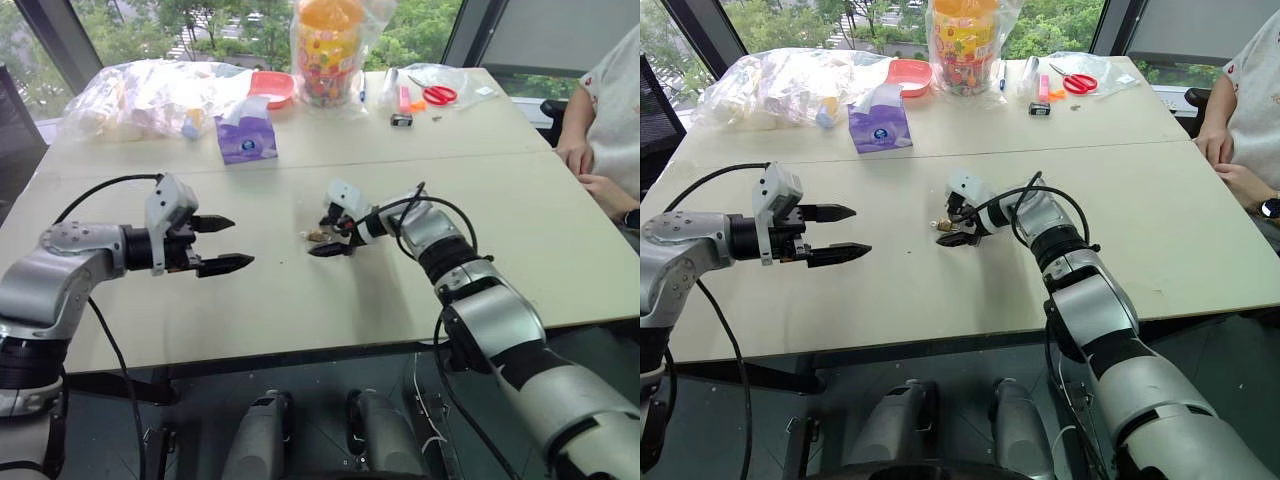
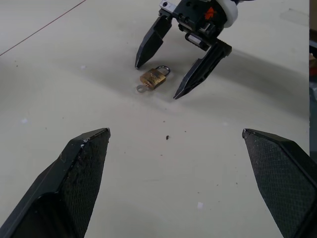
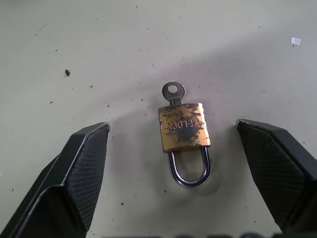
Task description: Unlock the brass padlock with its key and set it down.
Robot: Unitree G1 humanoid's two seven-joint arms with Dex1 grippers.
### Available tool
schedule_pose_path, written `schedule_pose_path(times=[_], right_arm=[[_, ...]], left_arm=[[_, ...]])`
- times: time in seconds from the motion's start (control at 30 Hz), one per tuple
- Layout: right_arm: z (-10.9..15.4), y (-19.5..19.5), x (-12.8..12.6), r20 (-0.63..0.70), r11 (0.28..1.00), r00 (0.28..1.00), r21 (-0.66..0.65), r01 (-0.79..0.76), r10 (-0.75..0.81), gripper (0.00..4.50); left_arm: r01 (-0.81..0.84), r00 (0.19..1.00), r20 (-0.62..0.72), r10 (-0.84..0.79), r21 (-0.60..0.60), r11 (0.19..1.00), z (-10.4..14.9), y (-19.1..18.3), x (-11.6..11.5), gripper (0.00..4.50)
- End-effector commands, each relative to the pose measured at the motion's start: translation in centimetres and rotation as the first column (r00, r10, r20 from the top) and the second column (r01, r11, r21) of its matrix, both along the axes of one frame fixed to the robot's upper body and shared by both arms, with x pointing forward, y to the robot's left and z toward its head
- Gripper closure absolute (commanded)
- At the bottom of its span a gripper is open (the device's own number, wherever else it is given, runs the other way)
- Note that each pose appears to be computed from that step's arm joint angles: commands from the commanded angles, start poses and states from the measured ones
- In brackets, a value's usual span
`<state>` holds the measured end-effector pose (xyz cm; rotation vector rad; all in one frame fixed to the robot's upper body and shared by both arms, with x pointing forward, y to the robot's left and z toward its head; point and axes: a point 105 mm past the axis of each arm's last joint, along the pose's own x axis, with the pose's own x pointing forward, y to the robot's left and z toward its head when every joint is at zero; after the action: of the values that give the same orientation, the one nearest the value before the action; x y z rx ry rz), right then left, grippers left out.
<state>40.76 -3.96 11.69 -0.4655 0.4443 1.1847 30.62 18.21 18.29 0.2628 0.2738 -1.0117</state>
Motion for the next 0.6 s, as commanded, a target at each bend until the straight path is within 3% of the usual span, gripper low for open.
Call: schedule_pose_path(times=[0.03, 0.13, 0.2, 0.3, 0.37, 0.47, 0.6], right_arm=[[0.8, 0.6, 0.2, 0.011, 1.000, 1.000, 0.027, 0.001, -0.001, 1.55], [1.0, 0.9, 0.2, 0.018, 0.999, 1.000, 0.034, 0.001, -0.002, 3.10], [1.2, 1.0, 0.2, 0.041, 1.000, 0.999, 0.026, -0.009, 0.007, 3.82], [2.2, 0.8, 0.3, 0.126, 0.999, 0.992, 0.000, -0.032, 0.032, 3.82], [3.8, 0.7, 0.3, 0.258, 0.998, 0.964, -0.022, -0.064, 0.068, 3.82], [9.2, 1.3, -1.1, 0.596, 0.989, 0.791, -0.040, -0.145, 0.140, 3.82], [13.0, 1.6, -3.4, 0.777, 0.983, 0.615, -0.029, -0.179, 0.135, 3.82]], left_arm=[[0.005, 0.999, 0.045, -0.005, 0.000, 1.000, 0.8, -0.1, -0.1, 0.00], [0.002, 0.999, 0.042, -0.002, -0.006, 1.000, 0.6, -0.2, 0.2, 0.00], [0.001, 0.999, 0.041, 0.000, -0.026, 1.000, 0.6, -0.3, 0.5, 0.00], [-0.004, 0.999, 0.036, 0.008, -0.097, 0.995, 1.1, -0.5, 1.4, 0.00], [-0.004, 1.000, 0.029, 0.009, -0.173, 0.985, 1.8, -0.7, 2.1, 0.00], [0.001, 1.000, 0.011, 0.003, -0.348, 0.937, 3.6, -1.4, 3.5, 0.00], [0.015, 1.000, -0.012, -0.024, -0.463, 0.886, 4.8, -2.1, 4.9, 0.00]])
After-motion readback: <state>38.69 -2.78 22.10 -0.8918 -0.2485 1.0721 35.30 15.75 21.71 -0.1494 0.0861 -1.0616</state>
